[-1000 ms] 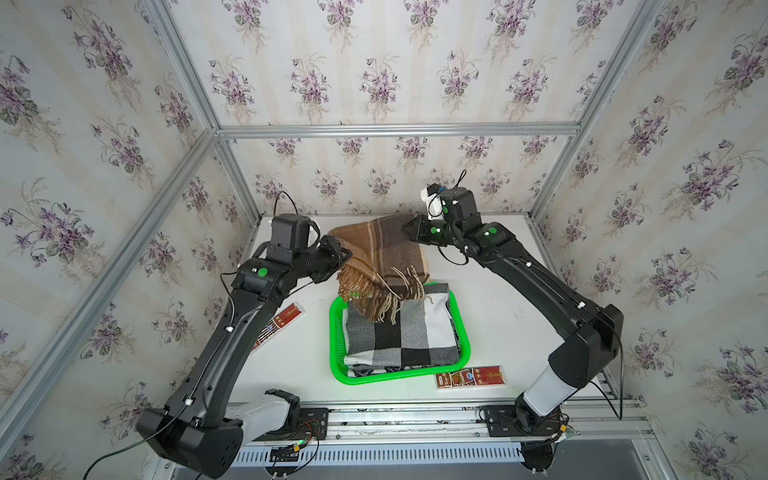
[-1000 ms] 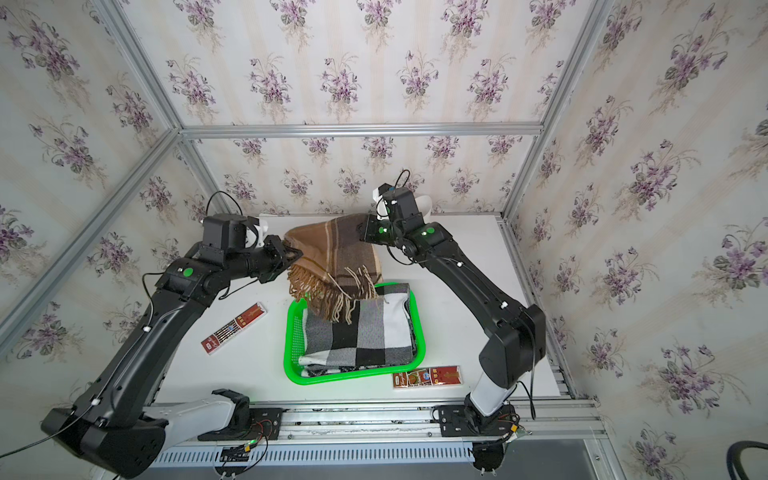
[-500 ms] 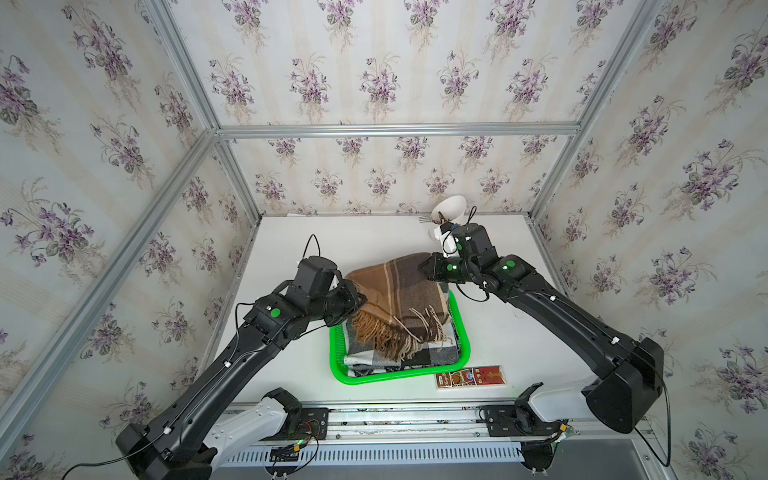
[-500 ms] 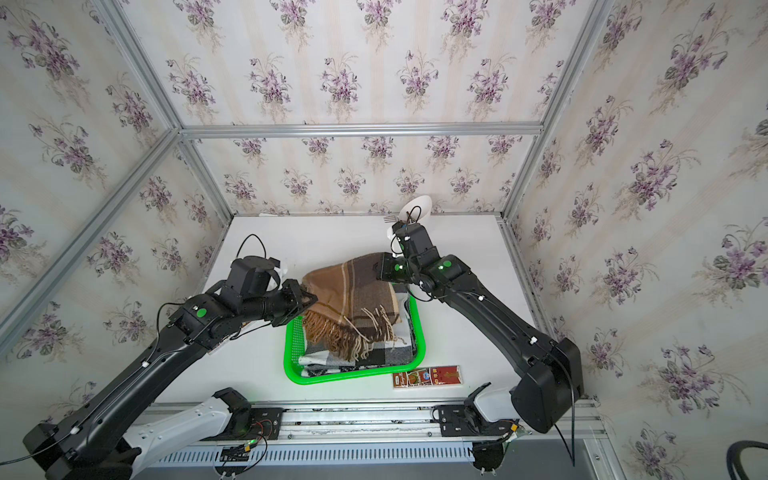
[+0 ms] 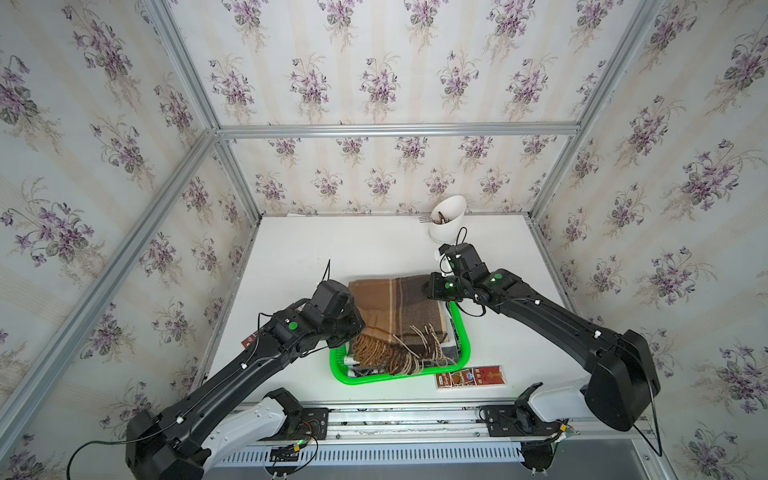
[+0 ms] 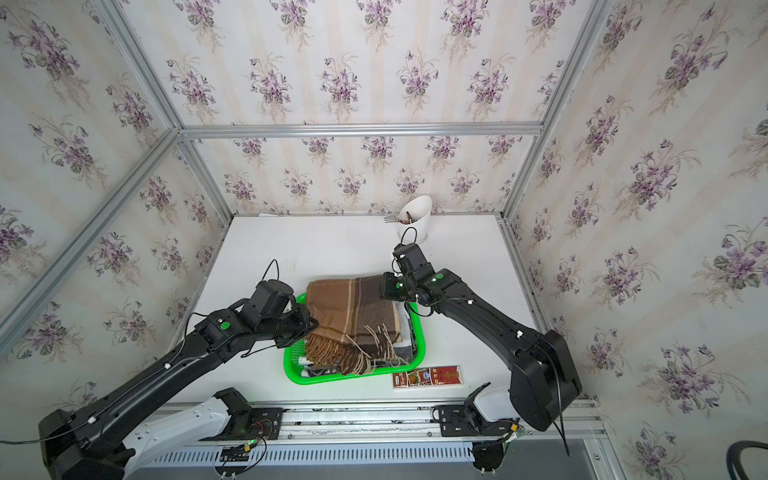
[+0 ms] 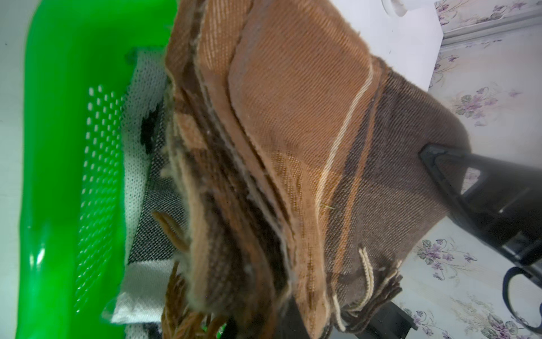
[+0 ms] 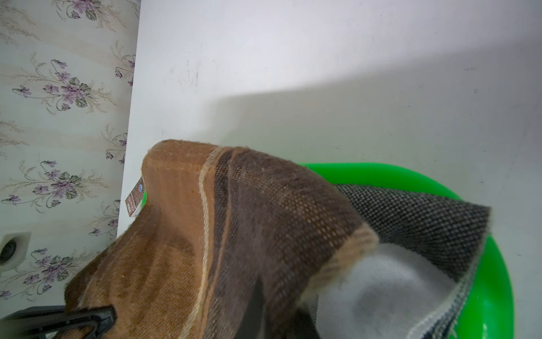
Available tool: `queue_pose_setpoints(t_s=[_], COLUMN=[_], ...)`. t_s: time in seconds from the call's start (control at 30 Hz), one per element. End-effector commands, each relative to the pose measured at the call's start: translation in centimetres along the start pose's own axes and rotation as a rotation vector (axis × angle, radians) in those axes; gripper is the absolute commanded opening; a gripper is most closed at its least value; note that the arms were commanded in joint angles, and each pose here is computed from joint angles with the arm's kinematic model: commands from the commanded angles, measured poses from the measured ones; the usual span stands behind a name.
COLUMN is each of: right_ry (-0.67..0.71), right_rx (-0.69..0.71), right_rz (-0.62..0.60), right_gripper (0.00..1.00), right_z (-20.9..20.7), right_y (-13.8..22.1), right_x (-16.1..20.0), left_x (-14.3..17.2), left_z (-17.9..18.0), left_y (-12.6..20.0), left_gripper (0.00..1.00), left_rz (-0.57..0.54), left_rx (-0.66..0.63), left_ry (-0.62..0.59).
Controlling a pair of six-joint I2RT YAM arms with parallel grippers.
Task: Put the folded scarf in the basket
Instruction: Place the scarf in the basket.
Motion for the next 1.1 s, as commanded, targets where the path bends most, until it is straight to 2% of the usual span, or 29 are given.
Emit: queue_pose_setpoints(t_s=[0.0, 0.3, 1.07], right_ry=[0.014, -0.005, -0.020], right_rx=[0.018, 0.077, 0.145], right_rz=[-0.030, -0.018, 0.008], right_gripper=[0.00, 0.00, 0.00], right_z=[-0.3, -2.1, -3.9], right_y=[-0.3, -1.3, -2.6], right_x=[-0.3, 0.7, 1.3], left_x=[0.0, 2.1, 4.5], left_z=[0.0, 1.5, 4.1], left_y=[0.0, -1.8, -2.7], left_gripper=[0.00, 0.00, 0.00], left_rz=[-0.035, 0.020, 0.057], left_rx=[0.004, -0.046, -0.147], left_ry=[0.009, 0.008, 0.013])
Point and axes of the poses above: each gripper's point midway between its finger pads, its own y axis back along the fingers, its own z axis along the line the jaws close on, x = y × z, the point moved 7 cm from there along y, back along the fingers, and after that the axes turned 5 degrees about -y, right-handed, at the moved point
